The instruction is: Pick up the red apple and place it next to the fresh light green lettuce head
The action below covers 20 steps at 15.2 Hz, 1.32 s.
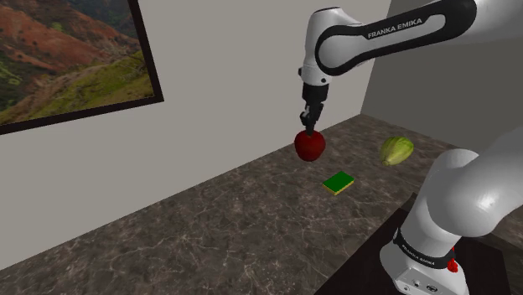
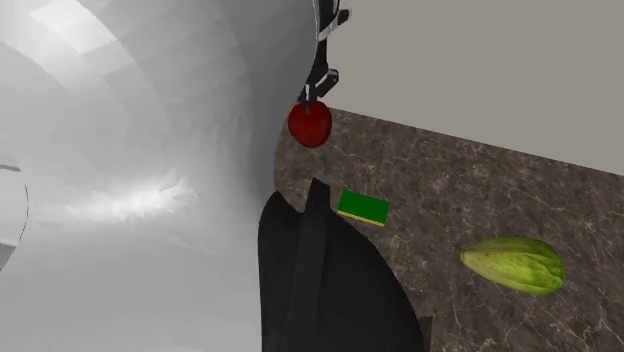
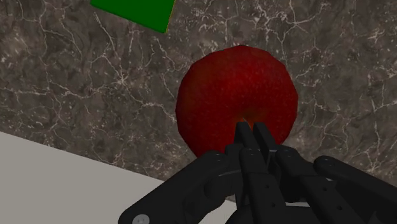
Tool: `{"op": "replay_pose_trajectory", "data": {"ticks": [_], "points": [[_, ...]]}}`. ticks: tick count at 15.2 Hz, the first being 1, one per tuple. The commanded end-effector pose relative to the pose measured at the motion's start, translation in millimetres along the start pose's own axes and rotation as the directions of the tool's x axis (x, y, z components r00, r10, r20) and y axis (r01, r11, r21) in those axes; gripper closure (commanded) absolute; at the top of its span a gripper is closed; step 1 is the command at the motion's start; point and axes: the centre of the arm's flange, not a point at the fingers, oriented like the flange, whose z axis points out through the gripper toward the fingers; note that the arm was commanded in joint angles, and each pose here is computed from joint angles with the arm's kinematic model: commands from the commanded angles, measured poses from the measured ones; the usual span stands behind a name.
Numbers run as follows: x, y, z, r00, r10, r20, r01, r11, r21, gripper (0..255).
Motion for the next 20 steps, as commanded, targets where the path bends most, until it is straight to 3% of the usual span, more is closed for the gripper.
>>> {"op": "replay_pose_trajectory", "data": {"ticks": [1, 20], "points": [[-14, 23, 1, 1.0, -0.001, 0.0, 0.001, 1.0, 0.0, 255], [-168, 221, 3, 1.0, -0.001, 0.0, 0.001, 1.0, 0.0, 255]]}}
